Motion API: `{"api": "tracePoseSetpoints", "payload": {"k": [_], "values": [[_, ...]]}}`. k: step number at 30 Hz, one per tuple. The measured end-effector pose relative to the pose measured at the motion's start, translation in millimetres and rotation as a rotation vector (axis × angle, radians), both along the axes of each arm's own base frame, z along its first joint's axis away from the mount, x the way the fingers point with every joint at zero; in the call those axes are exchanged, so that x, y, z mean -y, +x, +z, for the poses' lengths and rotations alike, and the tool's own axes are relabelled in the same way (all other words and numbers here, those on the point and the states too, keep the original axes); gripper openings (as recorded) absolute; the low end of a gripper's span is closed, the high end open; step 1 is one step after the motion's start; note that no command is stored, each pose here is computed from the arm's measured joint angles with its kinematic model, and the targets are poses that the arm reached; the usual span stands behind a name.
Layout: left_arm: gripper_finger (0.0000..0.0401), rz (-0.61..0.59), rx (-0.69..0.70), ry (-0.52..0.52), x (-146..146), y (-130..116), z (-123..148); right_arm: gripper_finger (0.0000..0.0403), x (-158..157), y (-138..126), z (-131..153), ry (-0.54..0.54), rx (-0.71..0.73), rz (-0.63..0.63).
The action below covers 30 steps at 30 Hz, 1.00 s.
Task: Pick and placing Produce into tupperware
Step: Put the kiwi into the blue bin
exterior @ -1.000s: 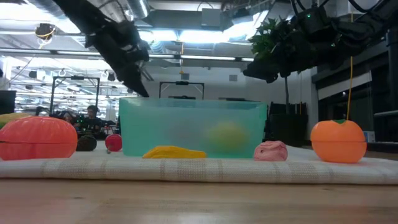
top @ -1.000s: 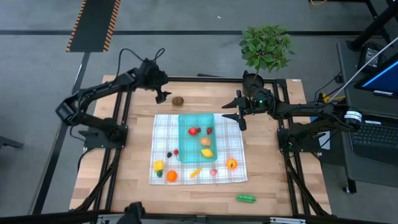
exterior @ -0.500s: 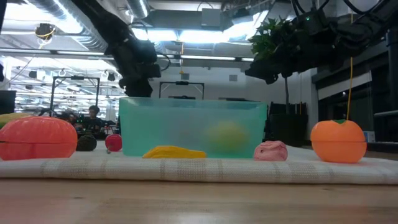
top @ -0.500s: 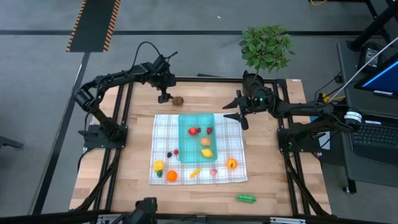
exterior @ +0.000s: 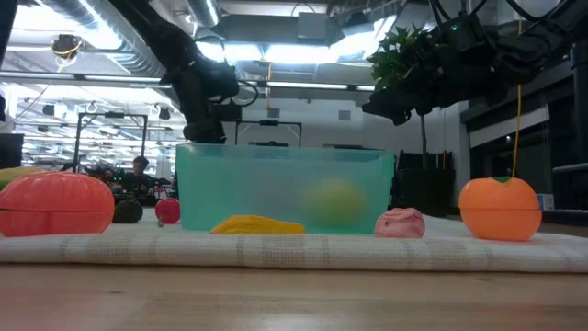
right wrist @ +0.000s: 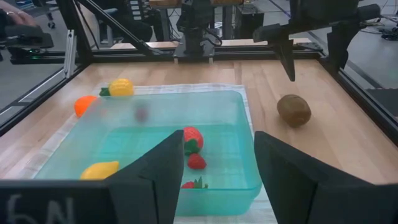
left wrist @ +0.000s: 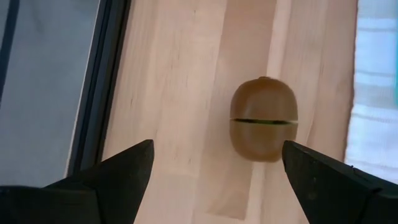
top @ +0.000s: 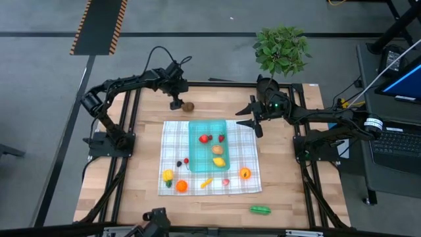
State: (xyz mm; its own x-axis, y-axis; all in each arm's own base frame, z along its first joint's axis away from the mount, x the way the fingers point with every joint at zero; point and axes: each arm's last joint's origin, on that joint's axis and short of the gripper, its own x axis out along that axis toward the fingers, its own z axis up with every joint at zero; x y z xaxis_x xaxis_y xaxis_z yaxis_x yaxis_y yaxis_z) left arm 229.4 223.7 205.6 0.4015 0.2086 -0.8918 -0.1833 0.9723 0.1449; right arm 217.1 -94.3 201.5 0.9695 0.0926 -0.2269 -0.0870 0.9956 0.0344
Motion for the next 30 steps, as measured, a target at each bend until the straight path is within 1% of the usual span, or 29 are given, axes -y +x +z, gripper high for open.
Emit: {"api": "tracePoseSetpoints", "payload": {"k": [9, 14, 21, 26, 30], "values": [[0.0347, 0.009, 0.004, -0.006, 2.1, 2.2, 0.0, 0.0195, 0.0, 0.0, 0.0, 0.001, 0.0, -0.001], [0.0347, 0.034, 0.012, -0.016, 2.1, 2.5, 0.2, 0.0195, 0.0, 0.0, 0.0, 0.0, -0.001, 0.0], [0.0347, 0.01, 0.02, -0.024, 6.4, 6.7, 0.1, 0.0195, 0.0, 0.0, -0.1, 0.0, -0.001, 0.0], [0.0347, -0.032, 0.01, -0.05, 11.8, 15.5, -8.4, 0.0195, -0.1, 0.0, -0.1, -0.001, -0.001, 0.0], [0.0347, -0.05, -0.022, -0.082, 13.5, 22.3, -22.6, 0.0195, -0.1, 0.0, -0.2, -0.001, -0.002, 0.001]]}}
